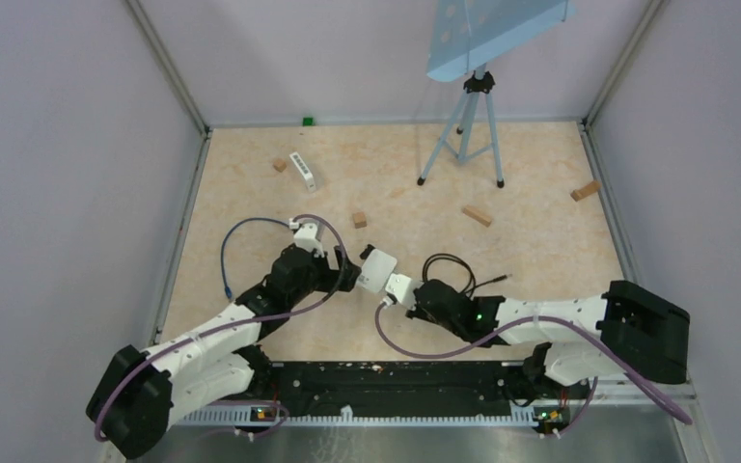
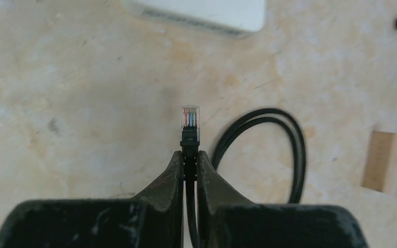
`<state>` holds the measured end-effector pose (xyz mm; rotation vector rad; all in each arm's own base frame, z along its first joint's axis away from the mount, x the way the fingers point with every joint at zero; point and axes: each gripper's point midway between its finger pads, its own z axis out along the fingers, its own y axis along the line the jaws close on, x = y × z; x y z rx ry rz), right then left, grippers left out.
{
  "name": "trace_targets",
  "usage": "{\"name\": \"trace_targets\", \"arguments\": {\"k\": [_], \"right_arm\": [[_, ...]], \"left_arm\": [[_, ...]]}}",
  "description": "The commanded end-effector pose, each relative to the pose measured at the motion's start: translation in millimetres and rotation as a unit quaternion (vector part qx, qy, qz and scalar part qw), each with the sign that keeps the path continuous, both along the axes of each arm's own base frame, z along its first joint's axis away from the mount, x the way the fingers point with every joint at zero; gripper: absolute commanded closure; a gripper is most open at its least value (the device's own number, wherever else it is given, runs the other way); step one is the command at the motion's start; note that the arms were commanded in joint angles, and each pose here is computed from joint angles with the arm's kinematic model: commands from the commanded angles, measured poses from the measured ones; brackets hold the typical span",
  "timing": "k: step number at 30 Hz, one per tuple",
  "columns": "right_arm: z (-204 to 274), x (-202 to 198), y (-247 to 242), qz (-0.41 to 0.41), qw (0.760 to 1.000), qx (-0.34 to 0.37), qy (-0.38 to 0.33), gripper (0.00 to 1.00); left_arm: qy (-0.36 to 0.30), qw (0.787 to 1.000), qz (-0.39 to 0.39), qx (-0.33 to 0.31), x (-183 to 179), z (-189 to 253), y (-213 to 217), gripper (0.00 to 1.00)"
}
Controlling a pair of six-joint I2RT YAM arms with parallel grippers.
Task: Insert the plug into the switch port
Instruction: Insert the connector into the switch port.
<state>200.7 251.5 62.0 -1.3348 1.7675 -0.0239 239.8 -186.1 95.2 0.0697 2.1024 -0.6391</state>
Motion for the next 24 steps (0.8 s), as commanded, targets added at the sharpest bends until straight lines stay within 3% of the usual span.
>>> {"name": "trace_targets", "arguments": {"k": [1,7,24], "right_arm": [[8.9,-24.9,46.2,0.045,0.985,0.161,0.051,1.0],[5.2,-37.9,55.6,0.062,0.969,0.228,0.079,1.0],[-22.6,-5.6,59.1,0.0,0.963,0.231,0.138,1.0]], "left_arm": [[-0.044,0.999,-0.029,-0.009,16.0,4.4,-14.1,0.01],[-0.044,0.997,-0.041,-0.048,26.7,-1.8,-25.6,0.05],[0.021,0.993,-0.11,-0.043,23.7,-36.4,-49.3,0.22]]}}
